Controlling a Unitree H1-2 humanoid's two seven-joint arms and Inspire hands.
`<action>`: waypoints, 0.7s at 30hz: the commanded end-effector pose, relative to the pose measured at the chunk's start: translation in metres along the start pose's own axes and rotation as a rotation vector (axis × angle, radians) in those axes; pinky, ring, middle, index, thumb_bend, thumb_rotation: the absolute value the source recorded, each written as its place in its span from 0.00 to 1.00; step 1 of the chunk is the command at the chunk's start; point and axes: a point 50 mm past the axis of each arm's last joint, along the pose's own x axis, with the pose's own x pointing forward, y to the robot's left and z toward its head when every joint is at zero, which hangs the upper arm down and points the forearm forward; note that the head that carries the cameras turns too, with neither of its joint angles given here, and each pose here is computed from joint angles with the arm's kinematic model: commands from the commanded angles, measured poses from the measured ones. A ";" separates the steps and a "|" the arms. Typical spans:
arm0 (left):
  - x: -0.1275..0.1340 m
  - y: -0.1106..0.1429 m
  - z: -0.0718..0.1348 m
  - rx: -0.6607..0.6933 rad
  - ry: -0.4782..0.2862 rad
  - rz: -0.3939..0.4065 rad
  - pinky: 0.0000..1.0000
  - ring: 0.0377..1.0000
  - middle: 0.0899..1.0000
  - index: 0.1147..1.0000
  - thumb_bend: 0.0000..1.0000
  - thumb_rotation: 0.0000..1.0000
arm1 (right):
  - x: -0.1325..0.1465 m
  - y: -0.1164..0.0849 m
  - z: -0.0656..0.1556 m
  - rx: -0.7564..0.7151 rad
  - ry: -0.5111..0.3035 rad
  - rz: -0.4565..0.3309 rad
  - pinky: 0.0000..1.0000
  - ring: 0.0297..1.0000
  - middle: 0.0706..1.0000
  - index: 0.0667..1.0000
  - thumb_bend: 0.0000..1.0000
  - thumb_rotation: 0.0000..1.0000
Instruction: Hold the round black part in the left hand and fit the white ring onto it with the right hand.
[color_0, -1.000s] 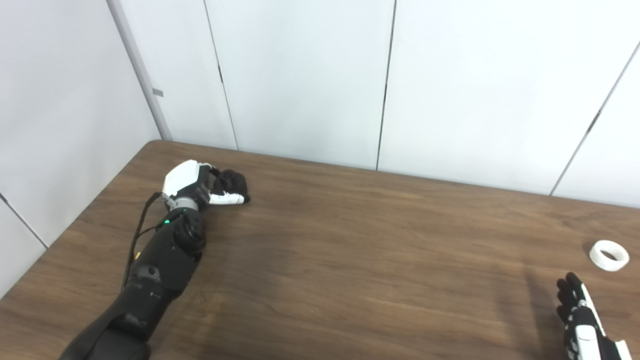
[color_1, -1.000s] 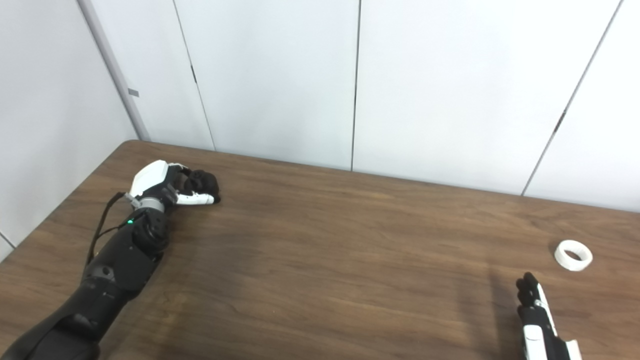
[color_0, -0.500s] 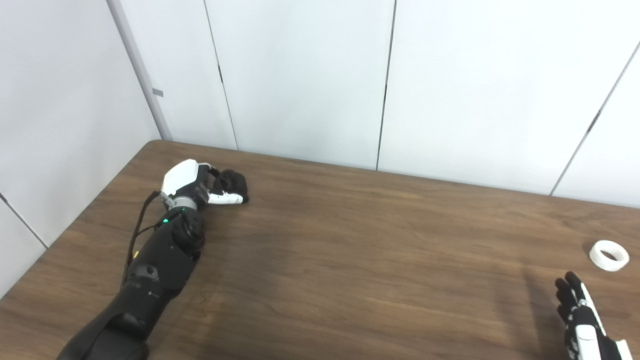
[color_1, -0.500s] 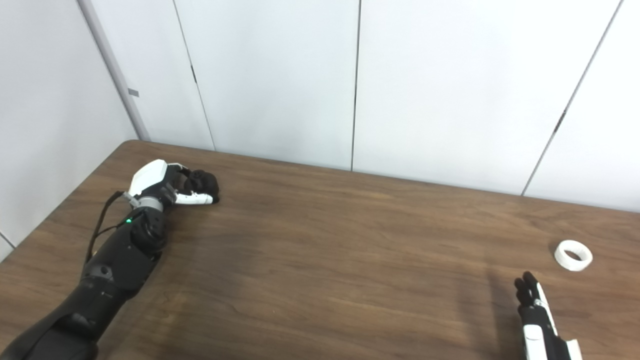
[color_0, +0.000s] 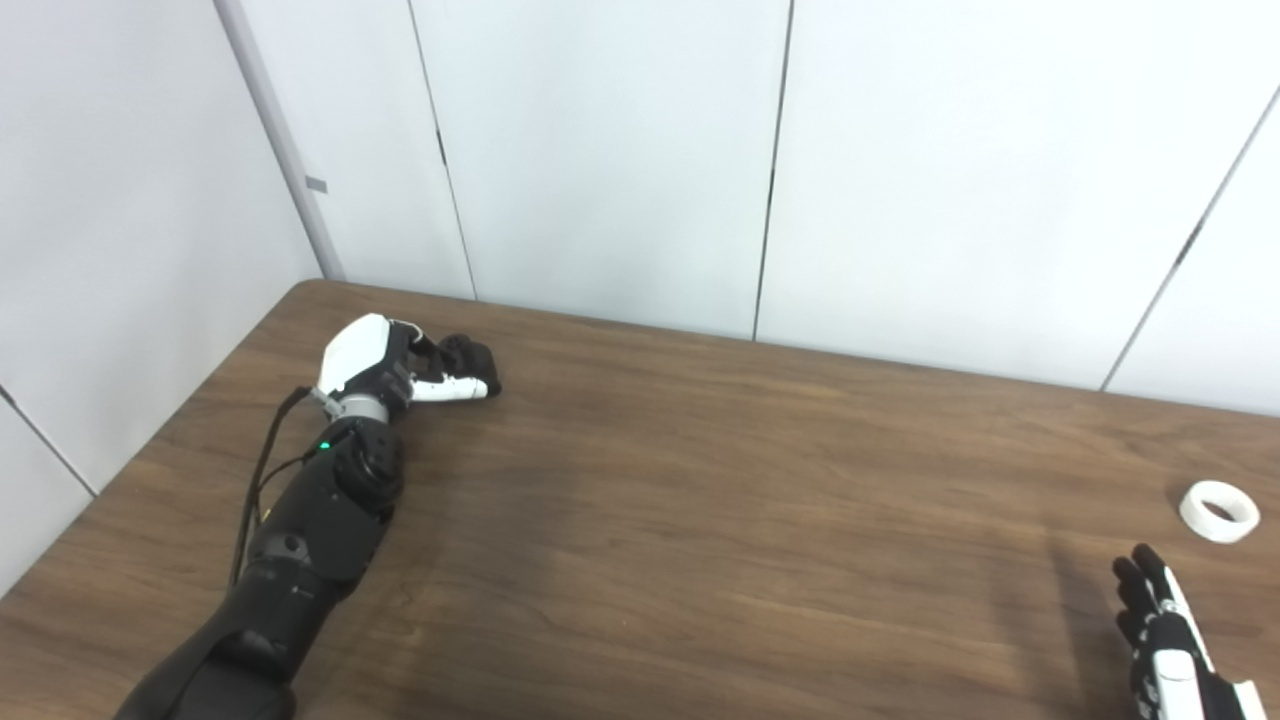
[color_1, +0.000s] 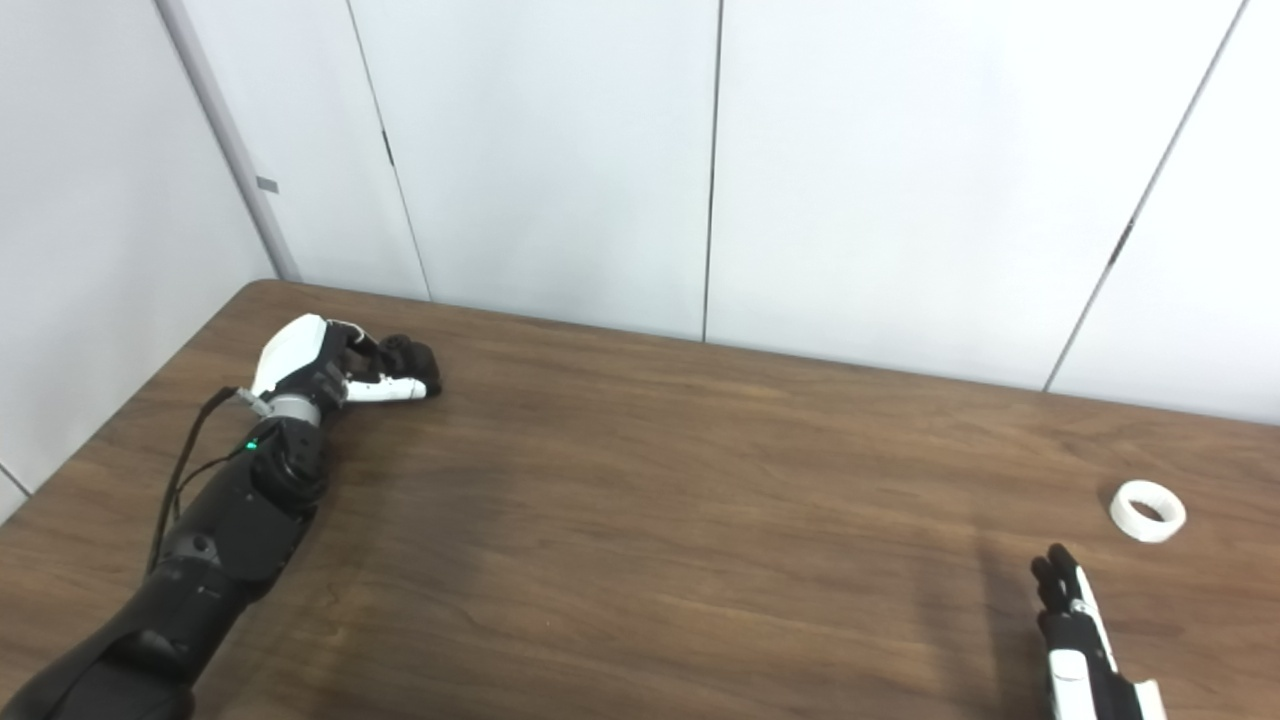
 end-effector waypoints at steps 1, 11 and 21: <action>0.008 0.028 0.010 0.010 -0.055 0.091 1.00 0.86 0.73 0.42 0.52 0.05 | -0.015 -0.002 0.001 0.009 0.000 -0.011 1.00 0.99 0.95 0.97 0.32 1.00; -0.005 0.027 0.013 0.003 -0.096 0.100 1.00 0.86 0.73 0.42 0.52 0.05 | -0.015 -0.001 0.000 -0.001 -0.001 -0.012 1.00 0.99 0.95 0.97 0.33 1.00; -0.050 0.017 0.036 -0.043 -0.216 0.069 1.00 0.89 0.77 0.42 0.52 0.05 | -0.012 0.002 0.000 -0.001 -0.006 -0.013 1.00 0.97 0.94 0.95 0.32 1.00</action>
